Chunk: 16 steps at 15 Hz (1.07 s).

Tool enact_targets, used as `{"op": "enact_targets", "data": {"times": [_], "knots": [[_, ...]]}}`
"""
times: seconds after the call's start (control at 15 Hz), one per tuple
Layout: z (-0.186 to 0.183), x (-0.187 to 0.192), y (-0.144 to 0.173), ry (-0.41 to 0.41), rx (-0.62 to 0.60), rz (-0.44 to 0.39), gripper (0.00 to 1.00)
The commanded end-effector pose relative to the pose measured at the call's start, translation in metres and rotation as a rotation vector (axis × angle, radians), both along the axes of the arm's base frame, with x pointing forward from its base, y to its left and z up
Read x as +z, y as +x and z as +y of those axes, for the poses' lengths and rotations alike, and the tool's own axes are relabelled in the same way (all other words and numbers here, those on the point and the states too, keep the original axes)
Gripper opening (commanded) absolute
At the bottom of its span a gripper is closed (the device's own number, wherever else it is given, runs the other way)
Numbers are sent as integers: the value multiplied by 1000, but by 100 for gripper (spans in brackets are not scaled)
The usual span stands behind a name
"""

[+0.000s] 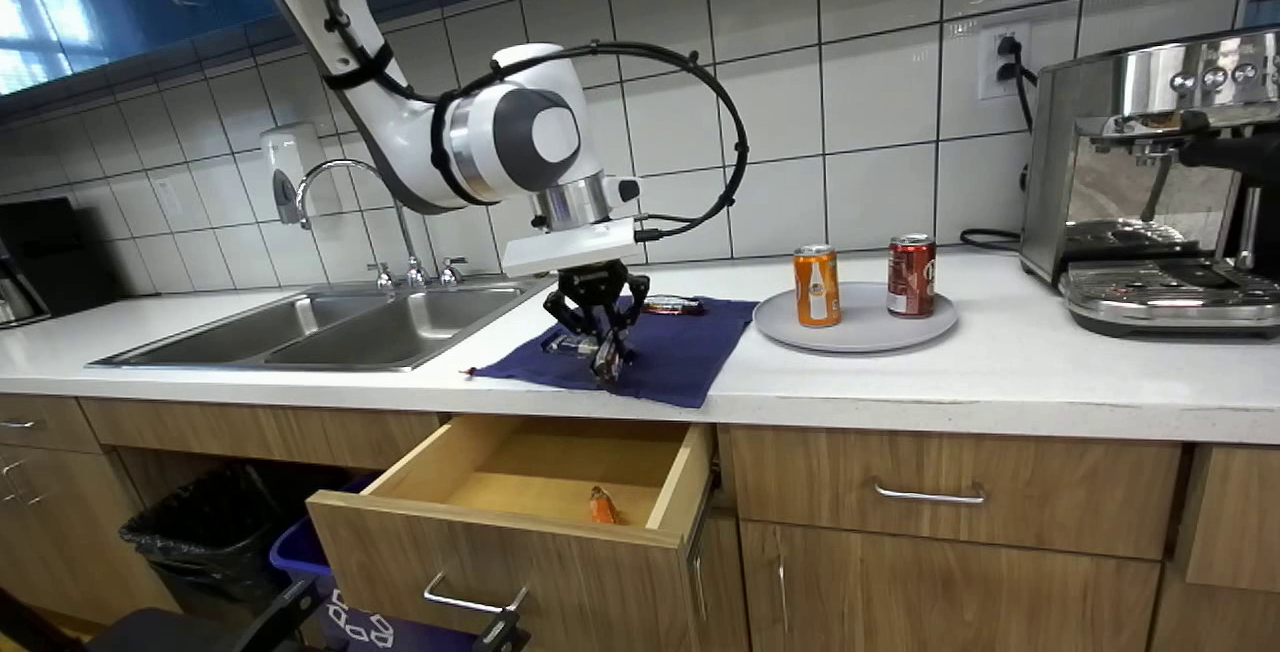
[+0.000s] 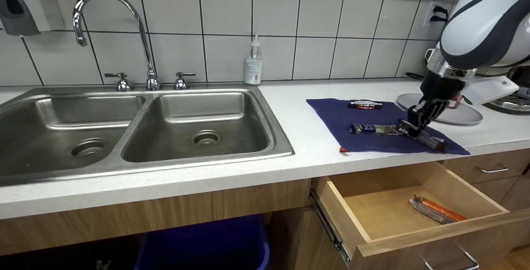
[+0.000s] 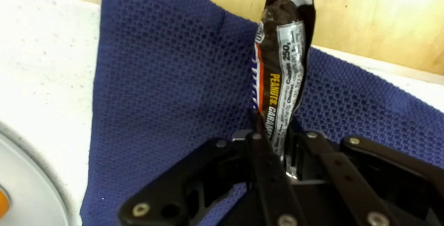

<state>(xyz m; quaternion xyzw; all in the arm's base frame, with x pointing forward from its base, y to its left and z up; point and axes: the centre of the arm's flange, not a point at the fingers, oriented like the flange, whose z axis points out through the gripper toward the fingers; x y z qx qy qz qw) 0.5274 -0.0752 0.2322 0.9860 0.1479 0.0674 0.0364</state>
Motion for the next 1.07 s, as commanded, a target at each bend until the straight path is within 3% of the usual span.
{"op": "enact_targets", "data": {"times": [0.0,1.0], "knots": [[7,12,-35,-42,72,-19,4],[20,-6,-78,-158,325,29,4]]}}
